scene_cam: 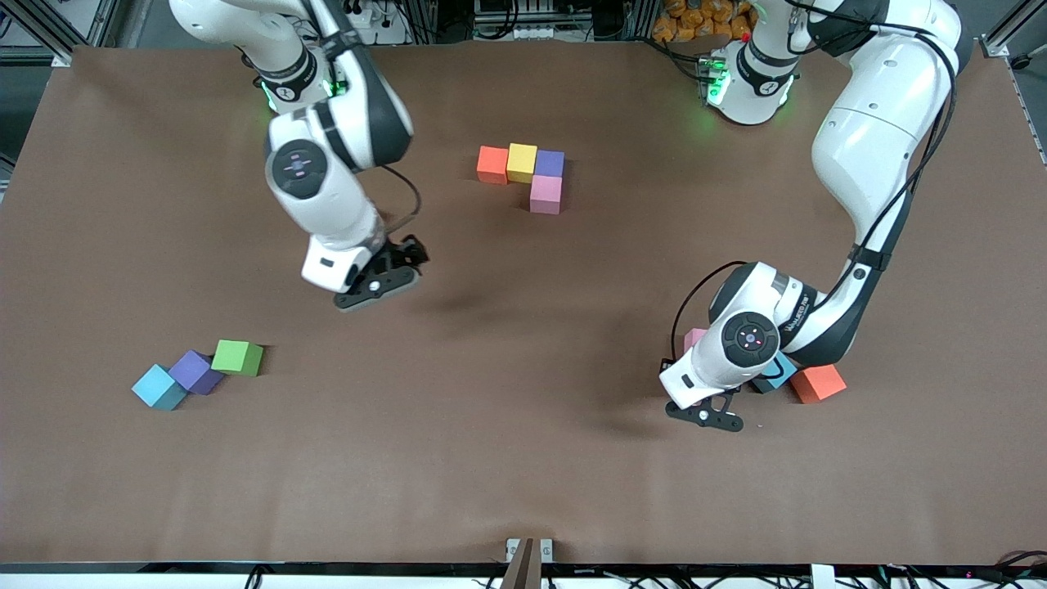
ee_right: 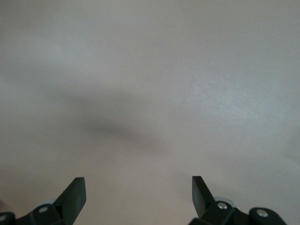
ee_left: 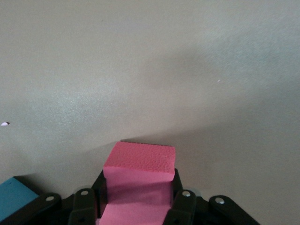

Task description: Form number 2 with 11 blocks

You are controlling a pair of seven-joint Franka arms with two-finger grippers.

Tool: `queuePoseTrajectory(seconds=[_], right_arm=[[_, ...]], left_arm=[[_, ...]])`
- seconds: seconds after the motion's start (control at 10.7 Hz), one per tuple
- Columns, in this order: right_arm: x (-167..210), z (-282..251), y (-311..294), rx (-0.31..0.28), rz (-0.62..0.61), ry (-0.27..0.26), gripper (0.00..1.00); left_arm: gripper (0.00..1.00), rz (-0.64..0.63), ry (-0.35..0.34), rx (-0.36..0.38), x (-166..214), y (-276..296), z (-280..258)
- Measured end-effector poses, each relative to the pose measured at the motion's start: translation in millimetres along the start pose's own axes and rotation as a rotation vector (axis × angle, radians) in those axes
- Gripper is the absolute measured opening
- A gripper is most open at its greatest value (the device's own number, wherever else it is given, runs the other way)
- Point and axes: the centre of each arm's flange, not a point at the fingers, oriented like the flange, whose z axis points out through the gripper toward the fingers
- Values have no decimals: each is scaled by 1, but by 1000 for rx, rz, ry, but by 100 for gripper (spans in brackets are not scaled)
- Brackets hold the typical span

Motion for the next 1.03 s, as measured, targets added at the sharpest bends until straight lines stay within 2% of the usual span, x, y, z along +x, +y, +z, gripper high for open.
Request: queuePoseTrajectory(seconds=[0.19,0.47,0.65,0.84,1.03], right_arm=[[-30,13,7,40,-115,-45,100],[-73,37,6,106,-235,-109,100],[-90,49,-4,115,-283,-133,100],[-105,66,-12,98,-321,-133,100],[-126,89,-4,84,-382,-124,100]], left_arm=[[53,-63,3,-39,-1,24,-10],[53,-197,2,-49,-13,94,-16],[53,-304,-26,-58,-25,129,-26],[53,-428,-67,-79,-42,169,-40],[53,-472,-101,-79,-68,206,-42]])
